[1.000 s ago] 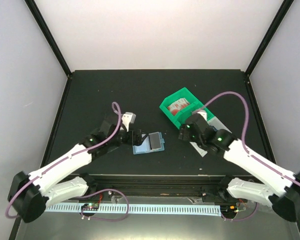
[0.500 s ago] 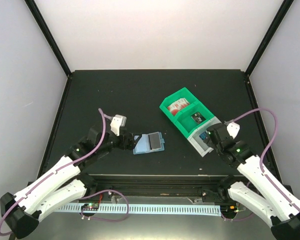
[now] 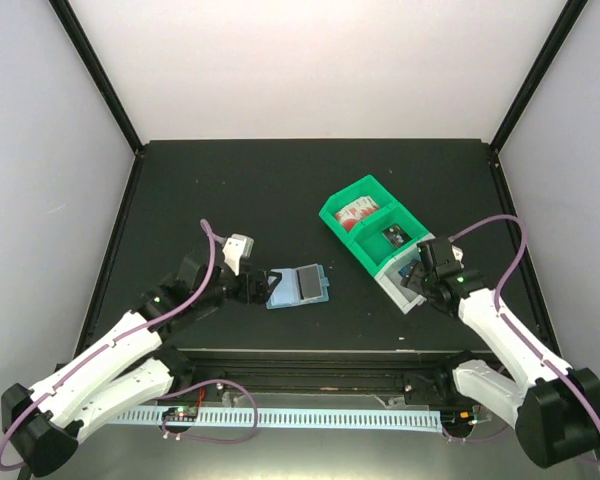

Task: Put the credit cards into the card holder
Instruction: Move the storage box to the center of the board.

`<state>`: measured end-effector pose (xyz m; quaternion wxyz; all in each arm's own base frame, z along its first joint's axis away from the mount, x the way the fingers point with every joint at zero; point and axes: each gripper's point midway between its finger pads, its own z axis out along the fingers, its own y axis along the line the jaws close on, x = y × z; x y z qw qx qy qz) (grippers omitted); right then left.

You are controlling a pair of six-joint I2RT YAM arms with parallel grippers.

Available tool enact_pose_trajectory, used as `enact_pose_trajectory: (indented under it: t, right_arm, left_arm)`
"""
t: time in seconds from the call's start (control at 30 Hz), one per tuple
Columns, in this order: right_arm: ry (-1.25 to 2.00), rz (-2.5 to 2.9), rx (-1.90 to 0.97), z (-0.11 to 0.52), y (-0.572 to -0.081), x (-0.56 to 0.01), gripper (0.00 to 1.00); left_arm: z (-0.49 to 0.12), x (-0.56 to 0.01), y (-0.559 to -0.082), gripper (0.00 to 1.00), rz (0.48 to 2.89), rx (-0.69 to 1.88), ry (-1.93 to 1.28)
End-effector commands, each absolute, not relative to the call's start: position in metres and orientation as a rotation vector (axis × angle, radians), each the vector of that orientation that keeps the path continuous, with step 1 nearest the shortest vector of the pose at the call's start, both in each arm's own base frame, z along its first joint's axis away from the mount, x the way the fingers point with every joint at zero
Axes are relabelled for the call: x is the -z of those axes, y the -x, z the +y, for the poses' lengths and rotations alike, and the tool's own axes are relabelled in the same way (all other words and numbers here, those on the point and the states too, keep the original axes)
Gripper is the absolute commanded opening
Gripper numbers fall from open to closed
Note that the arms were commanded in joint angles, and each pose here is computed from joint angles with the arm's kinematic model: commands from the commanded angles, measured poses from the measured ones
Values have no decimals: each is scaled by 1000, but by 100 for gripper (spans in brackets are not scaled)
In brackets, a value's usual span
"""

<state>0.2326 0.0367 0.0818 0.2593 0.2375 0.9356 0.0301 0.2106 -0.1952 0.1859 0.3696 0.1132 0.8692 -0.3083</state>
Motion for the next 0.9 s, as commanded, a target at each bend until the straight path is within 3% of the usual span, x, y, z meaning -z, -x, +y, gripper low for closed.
enact_pose_trajectory:
  t: [0.0,0.43,0.63,0.73,0.87]
  right_arm:
    - [-459,2522,-217,63,-261,-101,78]
    - [-197,2575,-217,86,-298,-111,76]
    - [-100,2449,-165,68,-271,-182,82]
    - [31,2368,-252,85,-280,-209,84]
    - [302,2414,-291,114,-305,-204,80]
  left_arm:
    - [-185,-189,-210,99,2227,734,-291]
    - [-190,-192,-201,99,2225,823,-273]
    - [-199,-202,-200,99,2177,915,-266]
    - [-204,-210,-202,99,2142,951,-274]
    - [-208,-210,-205,99,2146,972,-254]
